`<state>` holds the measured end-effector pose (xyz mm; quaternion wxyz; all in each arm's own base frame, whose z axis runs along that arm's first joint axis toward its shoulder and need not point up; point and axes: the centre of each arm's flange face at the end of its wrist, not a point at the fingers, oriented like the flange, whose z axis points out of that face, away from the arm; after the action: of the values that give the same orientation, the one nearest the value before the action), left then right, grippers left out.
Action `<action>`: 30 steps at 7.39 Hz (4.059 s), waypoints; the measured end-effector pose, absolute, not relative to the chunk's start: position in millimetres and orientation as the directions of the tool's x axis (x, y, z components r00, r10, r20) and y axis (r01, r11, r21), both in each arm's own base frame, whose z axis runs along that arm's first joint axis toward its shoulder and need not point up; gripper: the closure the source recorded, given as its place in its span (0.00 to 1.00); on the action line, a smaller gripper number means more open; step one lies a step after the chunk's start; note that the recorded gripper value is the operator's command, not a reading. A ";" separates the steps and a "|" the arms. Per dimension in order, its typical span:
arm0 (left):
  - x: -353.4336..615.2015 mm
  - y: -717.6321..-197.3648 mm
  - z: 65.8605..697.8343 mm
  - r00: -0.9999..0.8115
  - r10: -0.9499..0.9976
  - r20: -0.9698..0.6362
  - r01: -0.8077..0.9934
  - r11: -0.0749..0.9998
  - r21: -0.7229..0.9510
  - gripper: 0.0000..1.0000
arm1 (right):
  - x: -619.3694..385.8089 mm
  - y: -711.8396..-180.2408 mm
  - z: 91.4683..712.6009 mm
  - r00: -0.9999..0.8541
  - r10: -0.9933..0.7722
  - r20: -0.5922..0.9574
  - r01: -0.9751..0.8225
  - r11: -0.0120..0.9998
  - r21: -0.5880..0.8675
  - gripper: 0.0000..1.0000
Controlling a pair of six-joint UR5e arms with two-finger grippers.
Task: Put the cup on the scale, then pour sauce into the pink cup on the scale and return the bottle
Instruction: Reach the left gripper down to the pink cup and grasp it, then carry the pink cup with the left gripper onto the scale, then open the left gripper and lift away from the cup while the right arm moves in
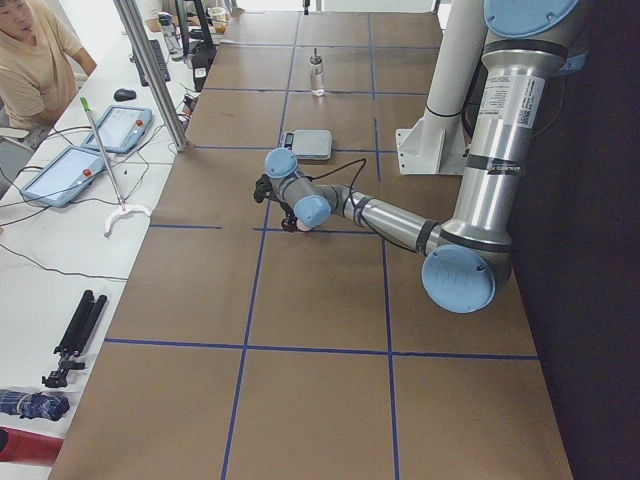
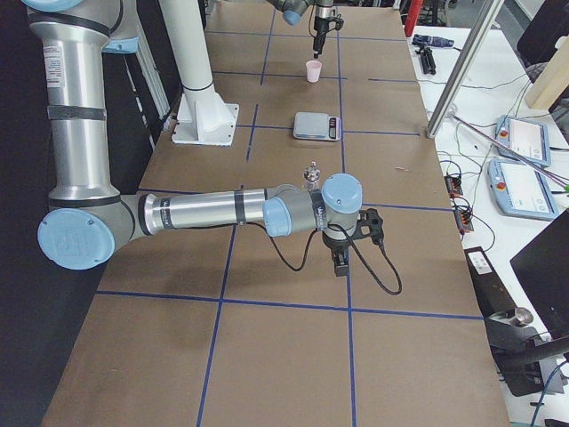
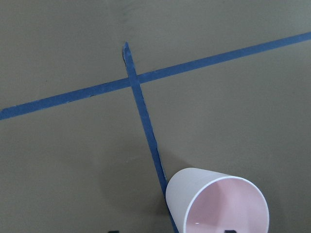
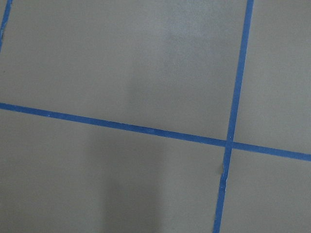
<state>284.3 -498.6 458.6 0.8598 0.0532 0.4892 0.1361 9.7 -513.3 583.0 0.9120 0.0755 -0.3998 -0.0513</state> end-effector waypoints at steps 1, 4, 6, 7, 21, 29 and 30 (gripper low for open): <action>289.3 -498.0 460.4 0.486 0.287 -0.825 -0.188 0.957 0.222 0.41 | 9.5 -513.3 583.7 0.675 -0.153 0.721 0.034 0.984 0.177 0.00; 304.6 -494.6 459.2 0.480 0.300 -0.825 -0.211 0.952 0.224 0.52 | 9.3 -513.3 584.6 0.676 -0.152 0.721 0.034 0.984 0.176 0.00; 311.6 -492.3 458.0 0.476 0.307 -0.824 -0.221 0.949 0.226 0.98 | 9.2 -513.3 584.7 0.675 -0.152 0.722 0.034 0.984 0.175 0.00; 313.8 -491.0 455.6 0.474 0.312 -0.824 -0.223 0.947 0.230 1.00 | 9.2 -513.2 584.7 0.675 -0.151 0.722 0.034 0.984 0.174 0.00; 549.7 -482.3 140.9 0.608 0.004 -0.794 0.071 0.996 0.059 1.00 | 8.0 -513.8 584.2 0.671 -0.152 0.726 0.035 0.984 0.173 0.00; 545.2 -477.8 132.6 0.612 0.019 -0.791 0.058 0.996 0.069 0.23 | 6.8 -513.6 584.8 0.666 -0.151 0.730 0.037 0.985 0.170 0.00; 528.2 -472.1 126.7 0.591 0.030 -0.806 0.066 0.994 0.086 0.23 | 2.2 -514.5 582.6 0.664 -0.152 0.732 0.040 0.985 0.169 0.00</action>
<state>528.2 -472.1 126.7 0.8902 0.0535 0.4523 -0.0101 2.2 -514.5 582.6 0.9096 0.0691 -0.4063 -0.0527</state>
